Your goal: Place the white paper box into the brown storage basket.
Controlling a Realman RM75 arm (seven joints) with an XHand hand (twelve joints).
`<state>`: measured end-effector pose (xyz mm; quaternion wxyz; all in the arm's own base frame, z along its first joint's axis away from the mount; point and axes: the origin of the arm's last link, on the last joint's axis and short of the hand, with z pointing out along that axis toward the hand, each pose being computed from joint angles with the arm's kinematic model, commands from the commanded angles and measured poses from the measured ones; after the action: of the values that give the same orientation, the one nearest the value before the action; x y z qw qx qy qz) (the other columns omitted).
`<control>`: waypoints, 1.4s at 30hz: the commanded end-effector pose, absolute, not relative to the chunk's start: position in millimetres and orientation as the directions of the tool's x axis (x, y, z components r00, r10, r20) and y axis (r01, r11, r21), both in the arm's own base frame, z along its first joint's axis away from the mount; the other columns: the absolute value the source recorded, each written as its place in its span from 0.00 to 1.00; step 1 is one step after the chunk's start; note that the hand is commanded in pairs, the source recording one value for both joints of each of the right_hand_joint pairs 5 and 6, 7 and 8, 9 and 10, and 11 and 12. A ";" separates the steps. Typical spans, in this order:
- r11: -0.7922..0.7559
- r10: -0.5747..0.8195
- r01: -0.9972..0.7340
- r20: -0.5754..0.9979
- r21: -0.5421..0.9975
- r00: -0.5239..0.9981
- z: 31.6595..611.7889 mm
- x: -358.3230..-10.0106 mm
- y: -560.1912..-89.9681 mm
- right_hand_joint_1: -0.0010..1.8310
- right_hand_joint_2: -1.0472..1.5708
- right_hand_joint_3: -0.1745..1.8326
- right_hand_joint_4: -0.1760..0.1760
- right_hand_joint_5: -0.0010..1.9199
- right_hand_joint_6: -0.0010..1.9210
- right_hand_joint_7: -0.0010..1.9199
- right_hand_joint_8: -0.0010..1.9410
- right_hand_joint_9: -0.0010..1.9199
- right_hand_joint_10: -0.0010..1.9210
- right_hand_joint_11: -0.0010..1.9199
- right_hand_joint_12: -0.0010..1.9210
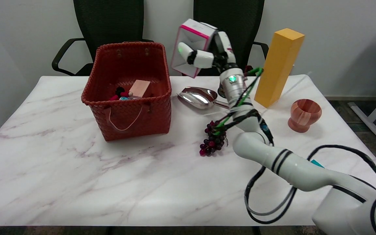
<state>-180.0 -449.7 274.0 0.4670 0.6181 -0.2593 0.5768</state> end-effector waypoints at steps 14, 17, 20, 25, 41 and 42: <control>-0.418 -0.019 -0.772 0.845 0.478 0.534 98.8 -154.4 -523.3 0.66 0.50 0.78 0.50 0.38 0.38 0.61 0.60 0.55 0.55 0.41 0.41; -0.394 -0.035 -0.763 0.821 0.512 0.570 94.3 -161.5 -526.2 0.66 0.50 0.79 0.50 0.38 0.38 0.60 0.59 0.55 0.55 0.40 0.40; -0.365 -0.048 -0.744 0.787 0.559 0.615 90.9 -167.5 -529.4 0.66 0.49 0.79 0.50 0.38 0.38 0.60 0.59 0.54 0.54 0.39 0.39; -0.346 -0.046 -0.686 0.719 0.640 0.694 85.7 -171.6 -531.0 0.66 0.48 0.79 0.50 0.38 0.38 0.59 0.58 0.54 0.53 0.38 0.37; -0.233 -0.055 -0.752 0.764 0.616 0.643 113.7 -184.7 -538.7 0.66 0.34 0.70 0.50 0.04 0.04 0.25 0.24 0.18 0.18 0.19 0.18; -0.223 -0.054 -0.761 0.772 0.609 0.634 117.1 -185.3 -539.4 0.65 0.30 0.66 0.50 0.04 0.04 0.17 0.17 0.14 0.14 0.11 0.11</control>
<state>-172.4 -530.3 101.7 0.5172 0.7421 -0.2578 0.3396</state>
